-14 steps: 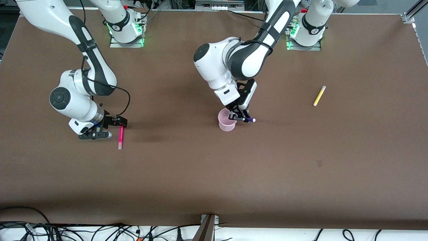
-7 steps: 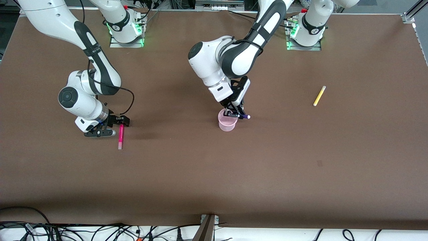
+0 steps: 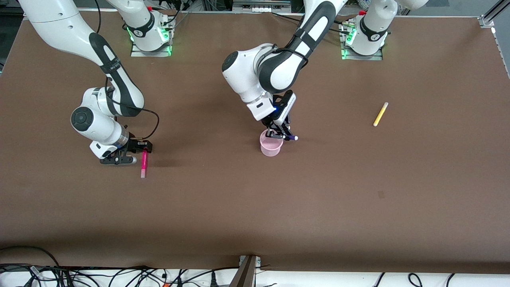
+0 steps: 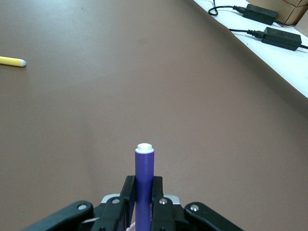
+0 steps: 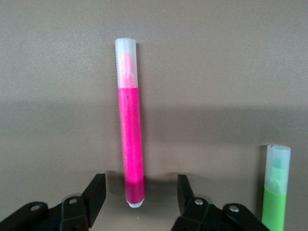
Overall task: Organize pens into pink holder with both arms
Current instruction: 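Lower the blue marker into the holder and open the left gripper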
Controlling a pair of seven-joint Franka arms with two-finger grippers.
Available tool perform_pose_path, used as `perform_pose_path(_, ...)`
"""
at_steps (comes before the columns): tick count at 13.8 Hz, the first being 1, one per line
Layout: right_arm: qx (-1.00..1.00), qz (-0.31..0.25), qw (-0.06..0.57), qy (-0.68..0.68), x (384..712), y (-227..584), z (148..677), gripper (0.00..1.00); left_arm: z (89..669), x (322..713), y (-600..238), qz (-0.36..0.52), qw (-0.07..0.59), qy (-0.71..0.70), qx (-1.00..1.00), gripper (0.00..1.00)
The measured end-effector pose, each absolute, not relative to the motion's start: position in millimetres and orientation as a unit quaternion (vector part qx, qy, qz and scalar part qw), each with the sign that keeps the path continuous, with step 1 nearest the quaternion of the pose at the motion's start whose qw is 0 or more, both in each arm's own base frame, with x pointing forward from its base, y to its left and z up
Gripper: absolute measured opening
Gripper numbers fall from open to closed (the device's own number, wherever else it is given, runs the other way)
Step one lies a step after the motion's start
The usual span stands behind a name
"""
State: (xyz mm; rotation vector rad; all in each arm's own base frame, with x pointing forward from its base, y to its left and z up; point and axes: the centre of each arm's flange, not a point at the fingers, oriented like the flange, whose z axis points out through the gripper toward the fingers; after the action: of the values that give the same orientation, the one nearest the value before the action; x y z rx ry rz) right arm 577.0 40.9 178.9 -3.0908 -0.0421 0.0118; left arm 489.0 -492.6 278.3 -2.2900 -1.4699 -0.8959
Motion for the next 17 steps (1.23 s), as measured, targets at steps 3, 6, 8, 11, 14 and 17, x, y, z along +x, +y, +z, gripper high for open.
perform_pose_path(3, -1.0, 0.004, 0.025, -0.014, 577.0, 41.0, 178.8, 0.53, 273.8, 488.4, -493.7, -0.319, 0.14, -0.5, -0.793, 0.18)
perform_pose_path(6, -1.0, 0.004, 0.025, -0.014, 576.9, 41.0, 178.5, 0.46, 271.5, 488.8, -493.3, -0.319, 0.142, -0.5, -0.793, 0.32)
perform_pose_path(8, -1.0, 0.005, 0.025, -0.014, 576.8, 41.0, 177.9, 0.43, 271.9, 489.7, -493.0, -0.319, 0.142, -0.5, -0.792, 0.52)
perform_pose_path(11, -1.0, 0.005, 0.025, -0.014, 576.6, 41.0, 177.3, 0.41, 276.8, 493.6, -492.9, -0.321, 0.139, -0.5, -0.792, 0.77)
perform_pose_path(14, -1.0, 0.004, 0.025, -0.013, 576.9, 40.6, 177.5, 0.21, 320.7, 521.2, -478.8, -0.323, 0.15, -0.499, -0.79, 0.81)
perform_pose_path(17, -1.0, 0.004, 0.025, -0.013, 577.0, 40.7, 177.7, 0.18, 399.8, 567.9, -423.3, -0.256, 0.141, -0.494, -0.819, 0.88)
